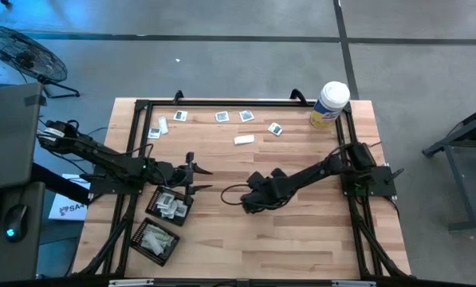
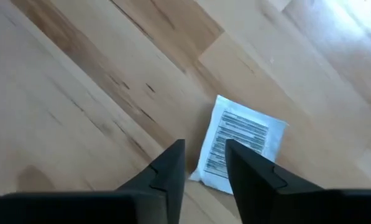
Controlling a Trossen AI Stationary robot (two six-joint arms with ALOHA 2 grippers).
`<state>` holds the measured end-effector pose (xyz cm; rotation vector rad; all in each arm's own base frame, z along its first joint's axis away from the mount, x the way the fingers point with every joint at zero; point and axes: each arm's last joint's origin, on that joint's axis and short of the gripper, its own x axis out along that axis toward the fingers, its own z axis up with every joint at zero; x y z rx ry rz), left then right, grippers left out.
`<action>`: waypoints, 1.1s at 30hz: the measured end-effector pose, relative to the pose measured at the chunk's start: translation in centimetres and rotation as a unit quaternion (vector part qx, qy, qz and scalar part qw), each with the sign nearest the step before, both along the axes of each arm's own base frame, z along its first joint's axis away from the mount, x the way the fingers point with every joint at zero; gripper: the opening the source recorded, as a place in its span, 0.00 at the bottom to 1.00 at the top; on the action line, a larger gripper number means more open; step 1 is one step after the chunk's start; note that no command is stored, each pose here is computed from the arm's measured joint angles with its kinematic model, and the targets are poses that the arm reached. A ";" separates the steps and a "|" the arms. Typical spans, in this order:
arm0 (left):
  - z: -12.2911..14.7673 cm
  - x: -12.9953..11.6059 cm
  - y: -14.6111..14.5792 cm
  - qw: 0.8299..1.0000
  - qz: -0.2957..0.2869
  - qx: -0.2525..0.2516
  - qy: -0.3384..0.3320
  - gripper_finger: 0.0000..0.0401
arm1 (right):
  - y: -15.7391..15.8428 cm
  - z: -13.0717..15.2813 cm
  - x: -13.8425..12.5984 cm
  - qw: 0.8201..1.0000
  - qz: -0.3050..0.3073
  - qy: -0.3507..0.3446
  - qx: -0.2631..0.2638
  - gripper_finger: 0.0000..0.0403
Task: Pick & Place First Aid Supplies
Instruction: Put the towelette pack into the top black bin
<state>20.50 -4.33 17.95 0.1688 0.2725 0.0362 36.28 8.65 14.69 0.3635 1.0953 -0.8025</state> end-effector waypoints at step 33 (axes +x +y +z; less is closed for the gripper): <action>-0.1 0.0 0.0 1.000 0.001 0.003 0.007 0.49 | -0.1 -1.2 0.6 1.000 -0.017 0.011 0.020 0.25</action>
